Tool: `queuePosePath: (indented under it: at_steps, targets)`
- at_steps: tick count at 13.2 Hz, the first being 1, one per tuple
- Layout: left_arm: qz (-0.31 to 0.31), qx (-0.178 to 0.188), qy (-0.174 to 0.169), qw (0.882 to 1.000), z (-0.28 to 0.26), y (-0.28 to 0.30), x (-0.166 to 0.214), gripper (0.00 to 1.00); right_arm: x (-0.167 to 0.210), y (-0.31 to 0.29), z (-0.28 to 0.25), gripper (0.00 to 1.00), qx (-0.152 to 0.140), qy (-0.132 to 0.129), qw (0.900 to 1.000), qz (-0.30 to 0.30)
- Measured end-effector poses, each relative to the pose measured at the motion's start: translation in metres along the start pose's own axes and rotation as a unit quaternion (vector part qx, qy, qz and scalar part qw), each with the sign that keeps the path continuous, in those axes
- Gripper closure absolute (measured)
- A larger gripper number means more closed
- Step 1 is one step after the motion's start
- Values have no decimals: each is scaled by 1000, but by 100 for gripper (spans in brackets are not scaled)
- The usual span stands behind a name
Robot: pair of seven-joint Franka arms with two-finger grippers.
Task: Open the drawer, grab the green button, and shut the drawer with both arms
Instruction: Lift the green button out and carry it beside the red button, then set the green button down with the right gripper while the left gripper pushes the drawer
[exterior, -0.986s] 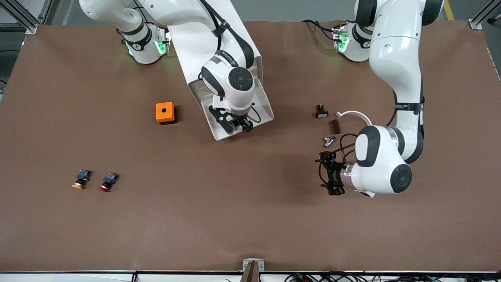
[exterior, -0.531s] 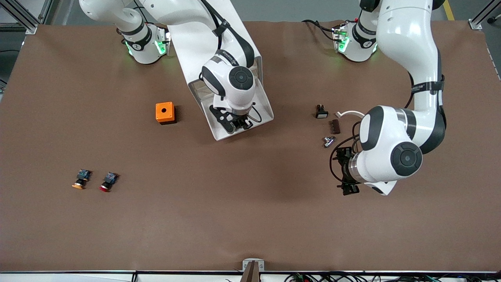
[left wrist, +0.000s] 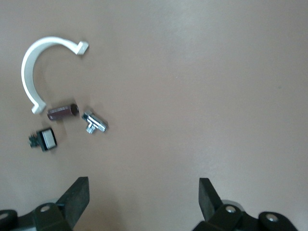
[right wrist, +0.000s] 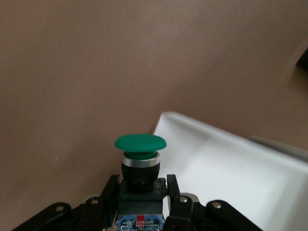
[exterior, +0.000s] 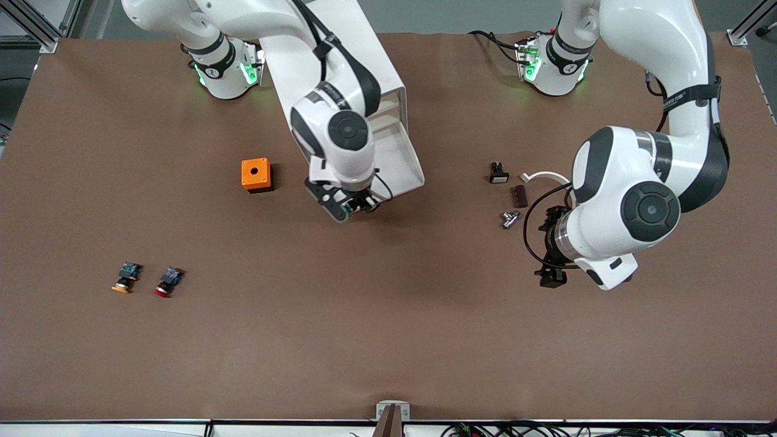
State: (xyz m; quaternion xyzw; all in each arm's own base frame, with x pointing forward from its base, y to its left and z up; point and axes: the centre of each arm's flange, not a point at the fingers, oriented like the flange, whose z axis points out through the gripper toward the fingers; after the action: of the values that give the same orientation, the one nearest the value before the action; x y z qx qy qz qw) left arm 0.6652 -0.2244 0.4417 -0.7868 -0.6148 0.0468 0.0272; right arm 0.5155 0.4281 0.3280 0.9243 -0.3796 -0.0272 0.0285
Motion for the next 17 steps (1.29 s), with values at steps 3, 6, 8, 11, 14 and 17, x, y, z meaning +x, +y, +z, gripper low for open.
queuePosePath:
  at_steps: [3, 6, 8, 11, 14, 17]
  targets:
    - [115, 1, 0, 993, -23, -12, 2, 0, 97, 28, -37, 56, 4, -15, 998, -68]
    - [205, 3, 13, 979, -31, -17, 4, 0, 185, 58, -31, 56, 9, -18, 991, -130]
    - [274, 3, 15, 962, -23, -15, -1, 0, 231, 76, -21, 56, 19, -13, 986, -164]
    - [319, -7, 21, 948, 15, 0, -33, 0, 301, 109, 33, 56, 32, 4, 978, -208]
    - [349, 8, 25, 937, 73, 10, -78, 0, 355, 146, 80, 56, 29, 5, 972, -232]
    - [382, 16, 10, 924, 116, 9, -125, 0, 376, 161, 97, 56, 30, 9, 969, -244]
